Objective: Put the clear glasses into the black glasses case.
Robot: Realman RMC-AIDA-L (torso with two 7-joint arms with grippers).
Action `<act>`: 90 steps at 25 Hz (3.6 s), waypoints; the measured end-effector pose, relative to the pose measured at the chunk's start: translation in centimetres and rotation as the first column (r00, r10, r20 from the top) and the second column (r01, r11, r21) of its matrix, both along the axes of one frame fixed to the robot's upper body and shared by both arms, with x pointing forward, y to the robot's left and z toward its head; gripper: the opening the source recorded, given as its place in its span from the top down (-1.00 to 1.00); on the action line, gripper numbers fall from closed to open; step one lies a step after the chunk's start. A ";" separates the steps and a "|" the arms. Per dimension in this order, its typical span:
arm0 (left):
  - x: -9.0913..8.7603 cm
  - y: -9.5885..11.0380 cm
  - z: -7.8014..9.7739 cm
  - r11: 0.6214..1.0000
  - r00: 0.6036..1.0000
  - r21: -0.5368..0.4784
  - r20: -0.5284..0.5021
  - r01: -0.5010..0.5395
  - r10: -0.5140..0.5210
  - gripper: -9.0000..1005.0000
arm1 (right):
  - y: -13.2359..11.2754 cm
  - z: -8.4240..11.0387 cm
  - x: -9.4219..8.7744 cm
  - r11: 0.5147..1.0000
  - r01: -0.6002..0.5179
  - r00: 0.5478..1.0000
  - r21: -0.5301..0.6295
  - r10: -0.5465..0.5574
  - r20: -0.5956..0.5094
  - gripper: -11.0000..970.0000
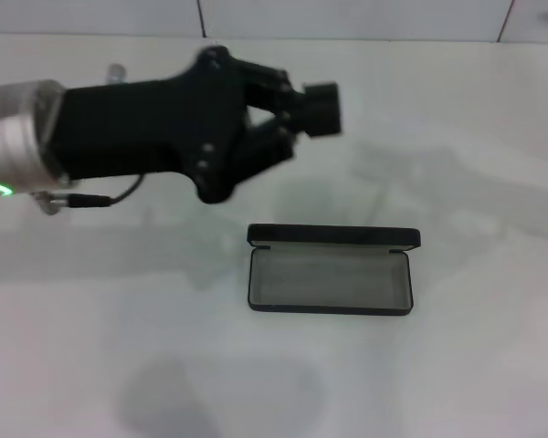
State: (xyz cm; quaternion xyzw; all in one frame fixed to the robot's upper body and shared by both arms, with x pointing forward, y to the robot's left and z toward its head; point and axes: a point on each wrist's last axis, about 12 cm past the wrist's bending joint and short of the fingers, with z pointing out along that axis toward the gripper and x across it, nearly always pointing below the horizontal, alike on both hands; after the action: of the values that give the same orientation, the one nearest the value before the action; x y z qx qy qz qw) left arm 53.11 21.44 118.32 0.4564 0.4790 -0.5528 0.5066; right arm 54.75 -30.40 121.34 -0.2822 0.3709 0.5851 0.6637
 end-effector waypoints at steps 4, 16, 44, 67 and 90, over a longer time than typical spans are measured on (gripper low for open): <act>-0.3 -2.4 0.1 0.990 0.991 0.044 0.010 0.134 -0.134 0.81 | -0.6 -0.4 -0.4 0.993 0.054 0.998 0.102 -0.058 0.039 0.86; -0.8 -4.0 1.5 0.977 0.978 -0.073 0.079 0.201 -0.195 0.81 | 5.7 -2.9 1.4 0.995 -0.026 0.998 -0.097 0.020 -0.063 0.86; -0.2 -1.2 0.4 0.976 0.994 -0.214 -0.087 0.046 -0.066 0.81 | 7.9 -3.6 0.8 0.971 -0.159 0.986 -0.179 0.145 -0.087 0.86; -0.7 -3.6 1.9 0.947 0.976 -0.247 -0.021 0.205 -0.217 0.81 | 7.6 -5.1 0.0 0.990 -0.094 0.991 -0.105 0.083 -0.103 0.86; 0.1 -2.8 0.9 0.971 0.989 -0.217 -0.087 0.099 -0.120 0.81 | 6.7 -4.9 -0.4 0.998 -0.047 0.997 -0.046 0.044 -0.056 0.86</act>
State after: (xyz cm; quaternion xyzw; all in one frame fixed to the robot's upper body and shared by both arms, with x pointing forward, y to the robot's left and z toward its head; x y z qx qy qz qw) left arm 53.20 18.65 119.26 0.3974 0.4162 -0.6499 0.4965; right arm 54.37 -23.66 116.48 -0.2902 0.3963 0.5985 0.6329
